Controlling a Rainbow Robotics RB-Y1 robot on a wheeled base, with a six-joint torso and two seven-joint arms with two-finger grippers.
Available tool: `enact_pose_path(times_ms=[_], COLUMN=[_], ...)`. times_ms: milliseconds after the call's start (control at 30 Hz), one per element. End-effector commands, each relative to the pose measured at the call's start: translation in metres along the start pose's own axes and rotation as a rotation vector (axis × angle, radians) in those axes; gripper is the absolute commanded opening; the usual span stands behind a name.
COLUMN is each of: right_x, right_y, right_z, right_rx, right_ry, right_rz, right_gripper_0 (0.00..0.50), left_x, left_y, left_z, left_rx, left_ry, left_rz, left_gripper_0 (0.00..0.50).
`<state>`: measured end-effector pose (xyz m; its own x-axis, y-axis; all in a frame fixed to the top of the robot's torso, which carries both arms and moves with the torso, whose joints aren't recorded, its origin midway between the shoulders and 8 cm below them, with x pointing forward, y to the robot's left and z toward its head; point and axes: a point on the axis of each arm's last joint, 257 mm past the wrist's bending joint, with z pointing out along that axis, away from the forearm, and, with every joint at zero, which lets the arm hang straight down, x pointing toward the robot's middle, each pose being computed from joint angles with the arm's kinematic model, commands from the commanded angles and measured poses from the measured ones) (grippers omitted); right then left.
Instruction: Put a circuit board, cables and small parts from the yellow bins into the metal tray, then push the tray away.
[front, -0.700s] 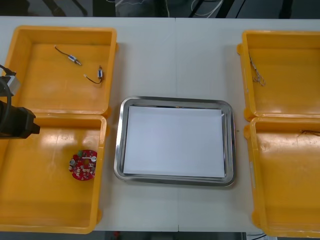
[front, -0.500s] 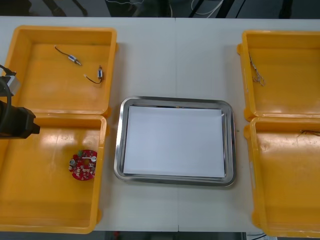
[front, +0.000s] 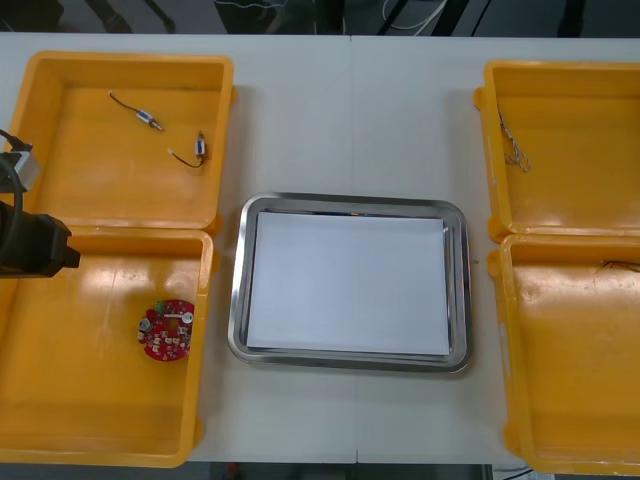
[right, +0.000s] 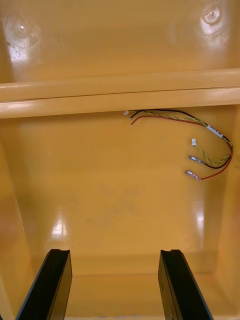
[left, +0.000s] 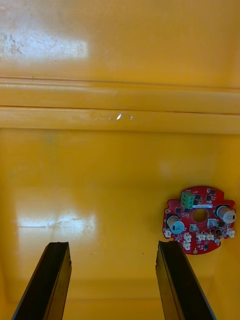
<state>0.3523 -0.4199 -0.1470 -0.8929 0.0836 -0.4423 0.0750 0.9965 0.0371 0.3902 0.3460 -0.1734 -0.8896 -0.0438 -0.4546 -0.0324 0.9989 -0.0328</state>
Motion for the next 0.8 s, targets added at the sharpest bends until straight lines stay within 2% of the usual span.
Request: enact_pose_path(times_ms=[33,800], right_x=[-0.0057,-0.0057], right_y=[-0.0076,-0.0076], right_z=[-0.0131,-0.0131], right_rx=[0.027,0.027], right_ry=[-0.028,-0.028], right_rz=[-0.016,-0.016], right_gripper_0=[0.5,0.5], left_x=[-0.0116,-0.0116], left_y=[0.0145,0.0145], left_z=[-0.0155,-0.0155], left_rx=[-0.046,-0.046], left_ry=[-0.048,-0.048], left_rz=[0.079,0.079], left_gripper_0=[0.5,0.5])
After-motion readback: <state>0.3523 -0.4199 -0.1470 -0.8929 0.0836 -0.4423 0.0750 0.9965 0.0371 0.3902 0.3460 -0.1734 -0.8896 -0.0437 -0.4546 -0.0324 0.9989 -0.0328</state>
